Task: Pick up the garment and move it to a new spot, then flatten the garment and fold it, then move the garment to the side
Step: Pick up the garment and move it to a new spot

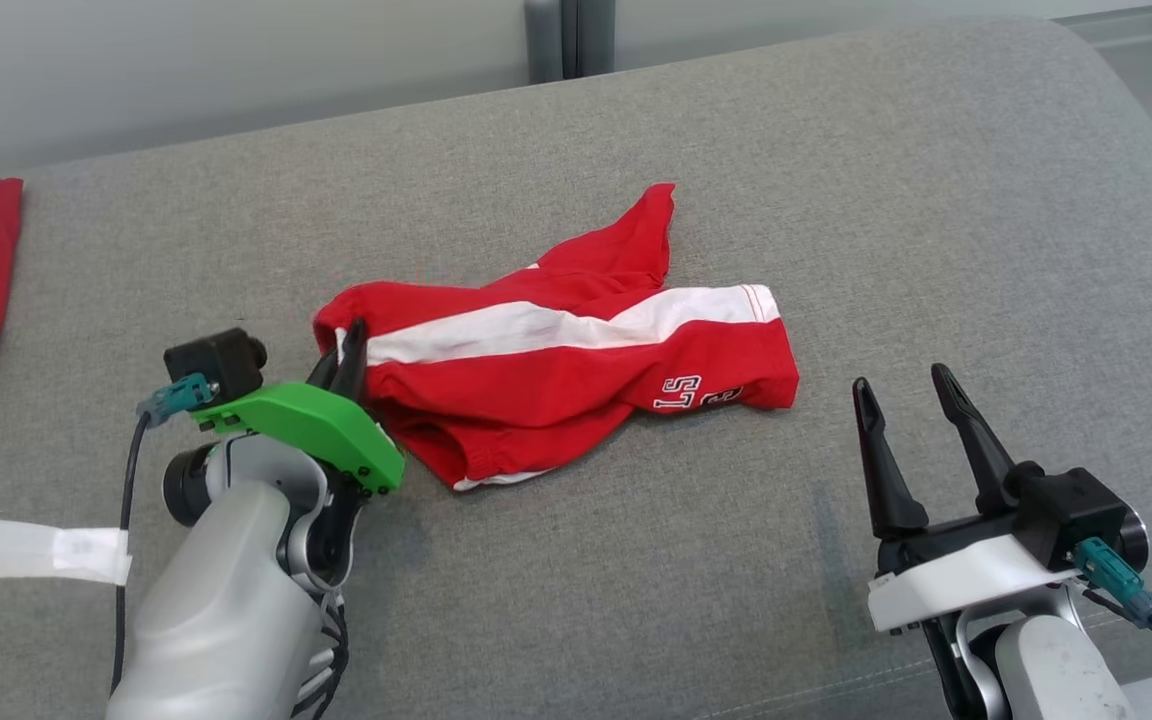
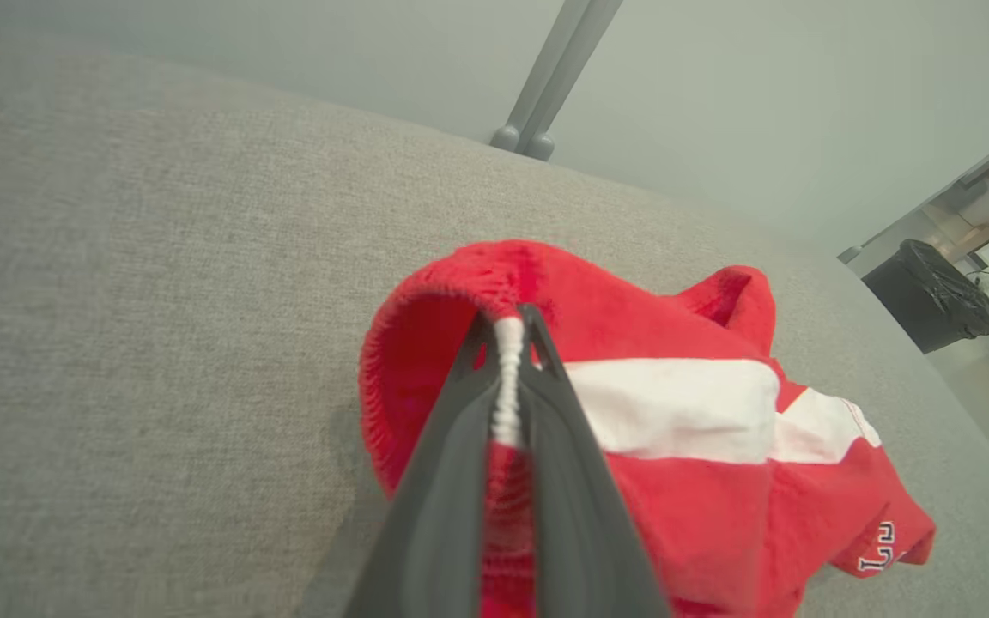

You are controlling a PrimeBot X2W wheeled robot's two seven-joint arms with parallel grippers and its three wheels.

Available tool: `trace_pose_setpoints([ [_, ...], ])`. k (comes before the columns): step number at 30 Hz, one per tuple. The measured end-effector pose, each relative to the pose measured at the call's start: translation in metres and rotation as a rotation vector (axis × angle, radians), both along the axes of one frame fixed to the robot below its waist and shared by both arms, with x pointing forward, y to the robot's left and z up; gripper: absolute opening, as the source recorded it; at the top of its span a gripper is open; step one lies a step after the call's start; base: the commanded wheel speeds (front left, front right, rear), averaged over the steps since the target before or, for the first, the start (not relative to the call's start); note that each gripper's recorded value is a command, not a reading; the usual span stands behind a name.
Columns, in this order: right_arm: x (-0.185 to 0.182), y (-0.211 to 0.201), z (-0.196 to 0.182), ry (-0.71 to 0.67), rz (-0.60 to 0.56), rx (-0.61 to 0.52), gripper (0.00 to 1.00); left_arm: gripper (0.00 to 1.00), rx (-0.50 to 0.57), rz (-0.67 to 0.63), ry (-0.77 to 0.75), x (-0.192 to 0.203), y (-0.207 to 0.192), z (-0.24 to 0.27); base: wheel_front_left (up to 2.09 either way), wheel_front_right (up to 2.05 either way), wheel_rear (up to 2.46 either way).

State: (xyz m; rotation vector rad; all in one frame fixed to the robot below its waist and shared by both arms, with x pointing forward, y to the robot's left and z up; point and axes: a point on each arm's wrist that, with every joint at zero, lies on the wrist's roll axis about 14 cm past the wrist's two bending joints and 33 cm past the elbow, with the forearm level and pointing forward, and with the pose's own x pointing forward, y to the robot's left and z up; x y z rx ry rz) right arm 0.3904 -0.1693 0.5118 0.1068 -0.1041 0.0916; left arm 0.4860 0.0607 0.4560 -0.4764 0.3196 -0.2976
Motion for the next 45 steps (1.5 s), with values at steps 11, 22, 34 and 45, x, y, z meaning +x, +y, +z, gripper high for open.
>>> trace_pose_setpoints([
  [11, 0.007, 0.0, -0.008, 0.021, 0.003, -0.018, 1.0, 0.0, 0.053, 0.098, 0.111, -0.003, 0.033, -0.052, 0.0, 0.0, 0.0],
  [22, 0.004, -0.006, -0.008, 0.024, -0.016, -0.024, 1.0, 0.42, 0.029, 0.129, 0.101, -0.008, 0.041, -0.053, 0.0, 0.0, 0.0],
  [34, -0.001, -0.009, 0.006, -0.016, -0.023, -0.03, 1.0, 1.0, 0.053, 0.156, -0.035, -0.02, 0.053, -0.023, 0.0, 0.0, 0.0],
  [45, -0.011, -0.011, 0.022, -0.061, -0.033, -0.053, 1.0, 1.0, 0.086, 0.198, -0.223, -0.047, 0.067, 0.02, 0.0, 0.0, 0.0],
])
